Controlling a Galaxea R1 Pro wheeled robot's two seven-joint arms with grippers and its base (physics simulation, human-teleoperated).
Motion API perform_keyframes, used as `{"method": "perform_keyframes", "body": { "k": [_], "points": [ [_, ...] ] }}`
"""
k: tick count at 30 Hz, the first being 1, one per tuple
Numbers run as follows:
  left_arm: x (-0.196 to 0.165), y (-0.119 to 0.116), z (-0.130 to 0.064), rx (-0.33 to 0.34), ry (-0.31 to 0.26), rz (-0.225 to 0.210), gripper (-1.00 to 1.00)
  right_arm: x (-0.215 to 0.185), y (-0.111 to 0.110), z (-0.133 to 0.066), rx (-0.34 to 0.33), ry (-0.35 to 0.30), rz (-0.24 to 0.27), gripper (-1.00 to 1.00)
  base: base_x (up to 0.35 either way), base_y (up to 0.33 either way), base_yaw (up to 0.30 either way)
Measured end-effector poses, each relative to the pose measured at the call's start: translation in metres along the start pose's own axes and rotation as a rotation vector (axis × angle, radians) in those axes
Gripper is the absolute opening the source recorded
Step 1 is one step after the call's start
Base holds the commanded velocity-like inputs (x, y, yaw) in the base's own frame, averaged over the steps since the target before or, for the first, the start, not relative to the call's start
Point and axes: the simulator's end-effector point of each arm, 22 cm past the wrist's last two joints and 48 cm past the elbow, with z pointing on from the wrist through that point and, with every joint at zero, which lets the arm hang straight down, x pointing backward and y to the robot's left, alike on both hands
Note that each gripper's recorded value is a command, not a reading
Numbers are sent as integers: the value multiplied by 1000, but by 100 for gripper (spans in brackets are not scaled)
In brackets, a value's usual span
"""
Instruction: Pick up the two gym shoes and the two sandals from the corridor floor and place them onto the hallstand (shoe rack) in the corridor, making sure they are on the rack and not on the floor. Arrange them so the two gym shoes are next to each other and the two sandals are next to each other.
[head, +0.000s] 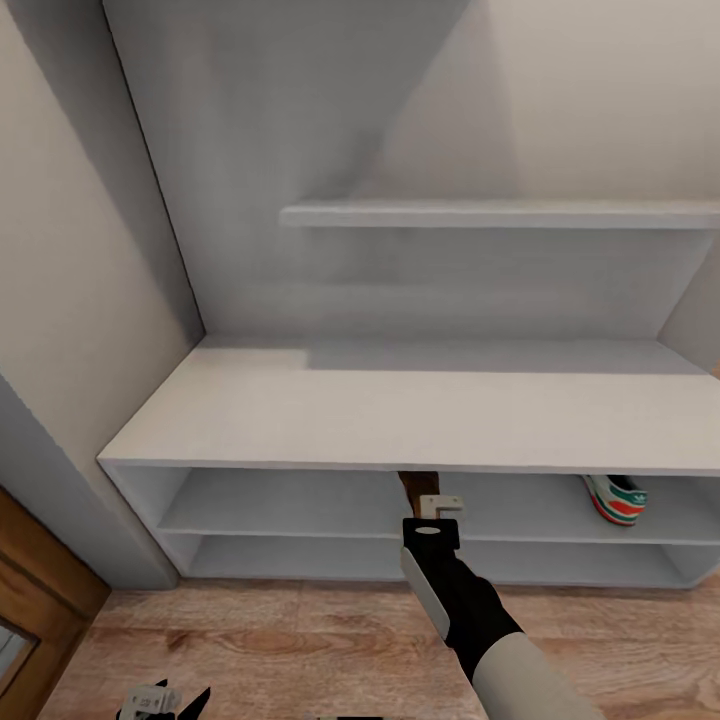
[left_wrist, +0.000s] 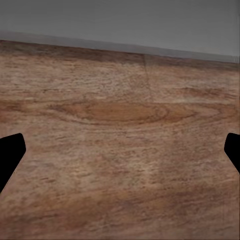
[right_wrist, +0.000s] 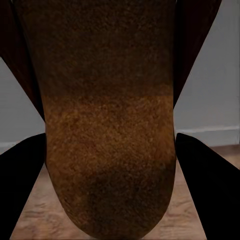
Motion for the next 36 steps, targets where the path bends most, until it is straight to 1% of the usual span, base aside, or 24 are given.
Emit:
{"method": "perform_keyframes", "body": {
  "k": [6,17,34,35,36],
  "points": [
    [0,0,0,0,0,0,100,0,0,0,1,0,-1,-100,64,0,0],
    [0,0,0,0,0,0,100,0,0,0,0,0,0,-100,234,0,0],
    [0,0,0,0,0,0,100,0,0,0,0,0,0,-100,21,0,0],
    [0,0,0,0,0,0,100,0,0,0,-1,0,0,100,0,0,0],
    [0,0,0,0,0,-1,100,0,0,0,0,0,0,100,0,0,0]
  ]
}}
